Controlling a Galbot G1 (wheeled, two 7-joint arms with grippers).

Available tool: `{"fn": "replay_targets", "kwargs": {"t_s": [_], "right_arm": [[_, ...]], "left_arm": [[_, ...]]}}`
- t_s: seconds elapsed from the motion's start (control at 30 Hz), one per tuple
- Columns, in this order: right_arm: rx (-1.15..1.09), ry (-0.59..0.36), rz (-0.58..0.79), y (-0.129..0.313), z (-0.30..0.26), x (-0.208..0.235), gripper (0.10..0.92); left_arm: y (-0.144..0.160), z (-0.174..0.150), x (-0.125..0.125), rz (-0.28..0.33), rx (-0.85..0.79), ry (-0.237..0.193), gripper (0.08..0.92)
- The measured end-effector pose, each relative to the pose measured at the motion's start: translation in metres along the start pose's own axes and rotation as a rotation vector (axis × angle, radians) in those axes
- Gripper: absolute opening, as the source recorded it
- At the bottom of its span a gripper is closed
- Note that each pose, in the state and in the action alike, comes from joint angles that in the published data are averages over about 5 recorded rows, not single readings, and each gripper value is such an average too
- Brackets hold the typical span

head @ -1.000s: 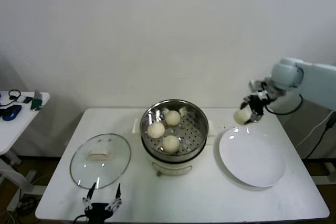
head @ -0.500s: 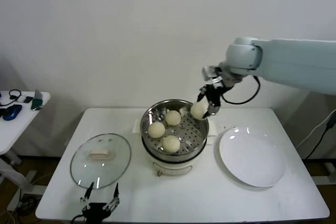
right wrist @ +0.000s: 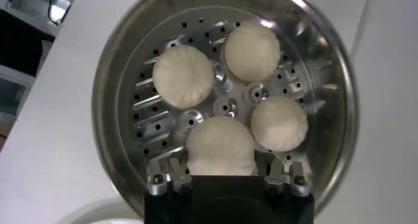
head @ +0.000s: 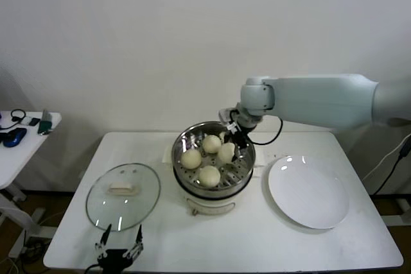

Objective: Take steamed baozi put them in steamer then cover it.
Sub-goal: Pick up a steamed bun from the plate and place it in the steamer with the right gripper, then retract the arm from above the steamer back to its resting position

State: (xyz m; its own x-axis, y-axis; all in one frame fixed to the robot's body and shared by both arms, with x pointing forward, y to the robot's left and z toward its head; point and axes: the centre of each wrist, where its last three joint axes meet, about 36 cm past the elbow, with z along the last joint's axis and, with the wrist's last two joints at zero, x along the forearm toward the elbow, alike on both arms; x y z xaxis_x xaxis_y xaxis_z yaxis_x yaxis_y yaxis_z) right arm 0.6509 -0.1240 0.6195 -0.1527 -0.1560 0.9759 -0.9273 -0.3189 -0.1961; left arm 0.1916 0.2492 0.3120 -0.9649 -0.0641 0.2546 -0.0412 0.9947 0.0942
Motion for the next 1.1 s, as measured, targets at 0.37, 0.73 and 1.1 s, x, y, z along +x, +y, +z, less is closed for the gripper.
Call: {"fn": "replay_targets", "kwargs": {"t_s": [0.37, 0.73, 1.1], "right_arm": [[0.017, 0.031, -0.024, 0.0, -0.001, -0.026, 0.681], [-0.012, -0.028, 0.002, -0.006, 0.005, 0.001, 0.82], [-0.274, -0.294, 0.245, 0.01, 0.046, 0.062, 0.823]], "left_arm": [[-0.001, 0.0, 0.0, 0.004, 0.003, -0.001, 0.823], [0.0, -0.006, 0.002, 0.003, 0.01, 0.002, 0.823], [0.005, -0.017, -0.003, -0.011, -0.006, -0.027, 0.823]]}}
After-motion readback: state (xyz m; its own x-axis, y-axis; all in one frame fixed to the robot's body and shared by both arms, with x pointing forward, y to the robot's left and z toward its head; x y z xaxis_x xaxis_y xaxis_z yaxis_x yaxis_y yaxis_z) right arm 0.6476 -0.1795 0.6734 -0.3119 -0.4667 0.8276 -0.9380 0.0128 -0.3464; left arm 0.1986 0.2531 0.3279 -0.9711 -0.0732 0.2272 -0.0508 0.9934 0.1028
